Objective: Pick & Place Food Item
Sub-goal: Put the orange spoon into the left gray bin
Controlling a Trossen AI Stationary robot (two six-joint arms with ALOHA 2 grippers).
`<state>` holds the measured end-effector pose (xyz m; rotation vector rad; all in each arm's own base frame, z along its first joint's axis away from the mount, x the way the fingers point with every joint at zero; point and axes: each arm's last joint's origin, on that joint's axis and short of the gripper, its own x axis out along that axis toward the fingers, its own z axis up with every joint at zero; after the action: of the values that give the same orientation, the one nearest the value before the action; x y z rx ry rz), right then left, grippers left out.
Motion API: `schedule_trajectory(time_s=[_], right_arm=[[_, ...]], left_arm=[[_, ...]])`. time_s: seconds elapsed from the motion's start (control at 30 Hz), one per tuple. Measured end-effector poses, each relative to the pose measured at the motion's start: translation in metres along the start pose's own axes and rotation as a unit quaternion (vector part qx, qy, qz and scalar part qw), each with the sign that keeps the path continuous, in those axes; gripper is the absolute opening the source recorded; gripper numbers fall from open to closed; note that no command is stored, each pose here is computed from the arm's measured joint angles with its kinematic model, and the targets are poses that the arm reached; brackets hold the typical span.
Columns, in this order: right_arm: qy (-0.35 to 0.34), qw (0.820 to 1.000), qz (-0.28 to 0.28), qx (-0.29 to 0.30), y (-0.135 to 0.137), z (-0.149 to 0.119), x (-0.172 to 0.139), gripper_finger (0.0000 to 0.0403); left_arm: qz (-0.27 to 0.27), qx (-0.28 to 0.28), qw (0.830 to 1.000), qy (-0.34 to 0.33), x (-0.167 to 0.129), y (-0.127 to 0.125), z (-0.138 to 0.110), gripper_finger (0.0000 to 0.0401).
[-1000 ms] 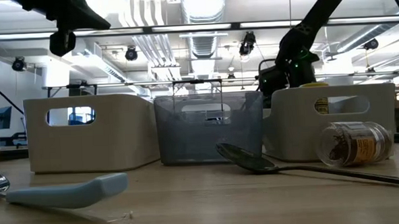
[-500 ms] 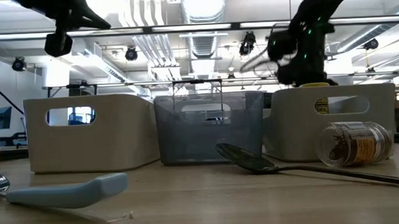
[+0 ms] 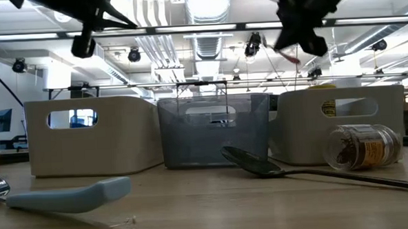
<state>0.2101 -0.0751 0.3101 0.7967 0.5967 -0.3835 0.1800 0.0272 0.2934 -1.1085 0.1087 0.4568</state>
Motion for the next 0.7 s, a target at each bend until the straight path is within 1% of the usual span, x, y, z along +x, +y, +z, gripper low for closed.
schedule_trajectory(time_s=[0.13,0.27,0.43,0.53,0.6,0.7], right_arm=[[-0.025,0.998,0.053,-0.015,0.021,-0.001,0.008,0.0008],[-0.031,0.996,0.080,-0.026,0.036,-0.004,0.022,0.0008],[-0.009,0.996,0.082,-0.030,0.043,-0.008,0.046,0.0008],[0.010,0.996,0.077,-0.033,0.047,-0.010,0.059,0.0008],[0.019,0.996,0.078,-0.037,0.053,-0.009,0.067,0.0008],[0.030,0.994,0.090,-0.052,0.064,-0.006,0.076,0.0008]], left_arm=[[0.012,-0.010,1.000,0.004,0.010,0.002,-0.003,0.0008],[0.010,-0.007,1.000,0.006,0.018,0.001,-0.004,0.0008],[-0.023,-0.009,1.000,0.017,0.027,-0.004,-0.005,0.0008],[-0.028,-0.011,0.999,0.022,0.032,-0.004,-0.007,0.0010],[-0.026,-0.015,0.999,0.029,0.033,-0.004,-0.008,0.0019],[-0.025,-0.023,0.999,0.036,0.035,-0.003,-0.009,0.0051]])
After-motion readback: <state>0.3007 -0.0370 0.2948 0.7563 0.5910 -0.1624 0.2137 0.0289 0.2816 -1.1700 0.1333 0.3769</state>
